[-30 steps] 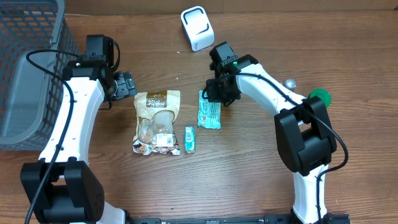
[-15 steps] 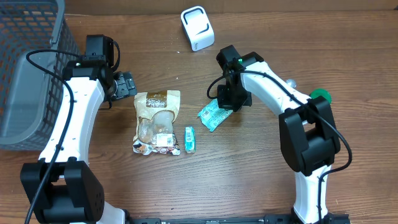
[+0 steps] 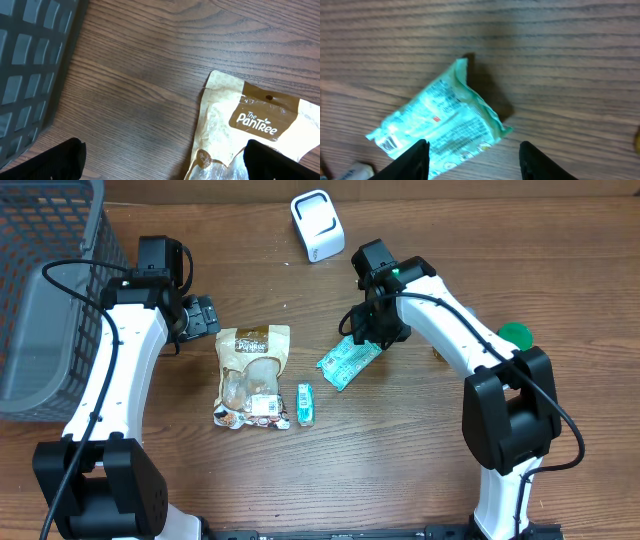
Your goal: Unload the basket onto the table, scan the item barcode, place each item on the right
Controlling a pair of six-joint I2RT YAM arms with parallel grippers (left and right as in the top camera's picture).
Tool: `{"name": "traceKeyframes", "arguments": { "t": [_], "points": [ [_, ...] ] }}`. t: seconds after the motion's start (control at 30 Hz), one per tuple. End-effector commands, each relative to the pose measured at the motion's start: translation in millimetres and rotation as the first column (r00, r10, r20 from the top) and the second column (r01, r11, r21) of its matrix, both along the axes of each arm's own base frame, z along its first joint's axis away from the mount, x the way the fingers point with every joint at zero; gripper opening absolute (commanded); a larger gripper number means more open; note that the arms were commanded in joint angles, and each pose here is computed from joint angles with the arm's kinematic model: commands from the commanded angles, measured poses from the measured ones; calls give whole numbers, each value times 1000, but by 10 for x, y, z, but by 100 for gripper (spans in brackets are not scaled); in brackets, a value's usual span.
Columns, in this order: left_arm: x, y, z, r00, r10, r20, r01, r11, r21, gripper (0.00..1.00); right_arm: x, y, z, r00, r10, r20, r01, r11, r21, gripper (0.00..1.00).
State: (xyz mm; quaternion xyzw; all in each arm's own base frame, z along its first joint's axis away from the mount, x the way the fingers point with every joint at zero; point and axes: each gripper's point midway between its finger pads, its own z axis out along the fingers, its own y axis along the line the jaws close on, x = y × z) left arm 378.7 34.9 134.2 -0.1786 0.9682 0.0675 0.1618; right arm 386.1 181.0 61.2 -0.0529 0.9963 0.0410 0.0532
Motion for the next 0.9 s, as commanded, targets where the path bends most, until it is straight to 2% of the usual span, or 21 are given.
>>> {"name": "traceKeyframes", "arguments": {
  "t": [0.0, 0.2, 0.87],
  "points": [
    [45, 0, 67, 1000, -18, 20, 17, 1000, 8, 100, 70, -77, 35, 1000, 5, 13, -5, 1000, -15, 56],
    [45, 0, 67, 1000, -18, 20, 17, 1000, 8, 100, -22, 78, -90, 997, 73, -34, -71, 995, 72, 60],
    [45, 0, 67, 1000, -18, 20, 18, 1000, 8, 99, -148, 20, -548, 998, 57, -38, -55, 996, 72, 62]
  ]
}}
